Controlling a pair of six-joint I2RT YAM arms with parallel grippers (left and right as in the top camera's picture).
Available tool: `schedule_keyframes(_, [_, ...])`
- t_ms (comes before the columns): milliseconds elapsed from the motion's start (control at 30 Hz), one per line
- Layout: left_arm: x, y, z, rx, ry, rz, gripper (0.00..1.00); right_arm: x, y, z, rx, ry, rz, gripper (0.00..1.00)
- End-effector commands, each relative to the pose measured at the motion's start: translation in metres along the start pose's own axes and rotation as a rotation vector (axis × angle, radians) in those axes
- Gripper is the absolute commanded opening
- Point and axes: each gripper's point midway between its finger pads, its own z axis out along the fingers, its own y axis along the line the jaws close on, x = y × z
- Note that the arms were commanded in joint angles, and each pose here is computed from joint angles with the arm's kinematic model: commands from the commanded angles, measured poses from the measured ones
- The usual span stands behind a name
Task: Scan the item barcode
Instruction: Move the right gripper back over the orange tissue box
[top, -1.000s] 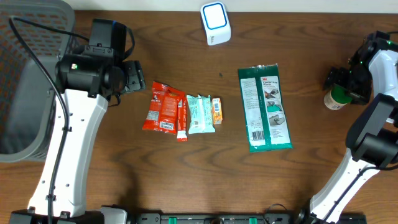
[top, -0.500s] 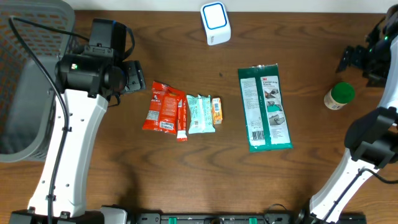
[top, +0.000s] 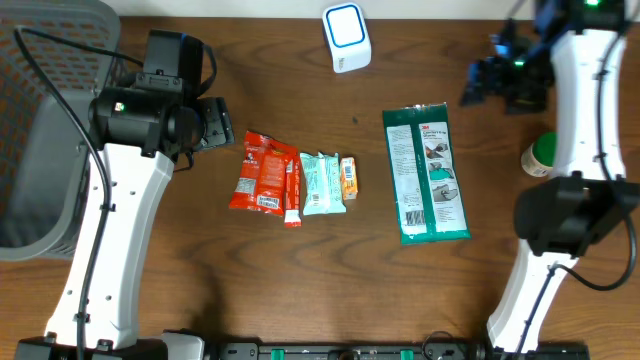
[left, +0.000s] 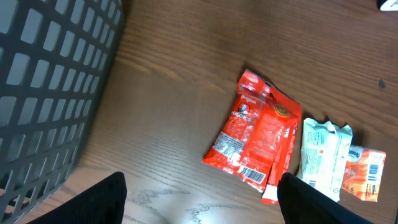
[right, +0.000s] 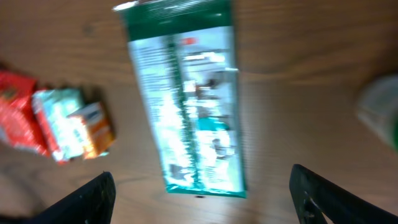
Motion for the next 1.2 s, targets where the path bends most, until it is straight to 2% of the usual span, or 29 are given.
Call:
schedule_keyframes(0, [0.001, 0.003, 0.001, -0.015, 0.003, -0.013, 0.78, 0.01, 0.047, 0.008, -0.058, 0.03, -0.112, 0.84])
schedule_keyframes(167, [0.001, 0.003, 0.001, -0.015, 0.003, -0.014, 0.78, 0.027, 0.097, 0.026, -0.063, 0.078, -0.208, 0.77])
schedule_keyframes(300, [0.001, 0.003, 0.001, -0.015, 0.003, -0.013, 0.78, 0.04, 0.142, 0.045, -0.067, 0.096, -0.267, 0.64])
schedule_keyframes(400, [0.001, 0.003, 0.001, -0.015, 0.003, -0.014, 0.78, 0.049, 0.174, 0.064, -0.059, 0.092, -0.305, 0.36])
schedule_keyframes(433, [0.001, 0.003, 0.001, -0.015, 0.003, -0.013, 0.78, 0.054, 0.188, 0.075, -0.056, 0.09, -0.33, 0.16])
schedule_keyframes(467, [0.001, 0.003, 0.001, -0.015, 0.003, -0.013, 0.78, 0.057, 0.194, 0.081, -0.054, 0.09, -0.344, 0.06])
schedule_keyframes(500, [0.001, 0.003, 0.001, -0.015, 0.003, -0.014, 0.78, 0.061, 0.202, 0.088, -0.047, 0.091, -0.356, 0.01])
schedule_keyframes(733, [0.001, 0.003, 0.001, -0.015, 0.003, -0.013, 0.78, 0.084, 0.215, 0.138, 0.11, 0.079, -0.417, 0.01])
schedule_keyframes(933, [0.001, 0.003, 0.001, -0.015, 0.003, -0.013, 0.78, 0.077, 0.192, 0.152, 0.326, 0.002, -0.439, 0.02])
schedule_keyframes(1167, [0.001, 0.003, 0.001, -0.015, 0.003, -0.013, 0.78, 0.084, 0.206, 0.165, 0.225, 0.026, -0.43, 0.01])
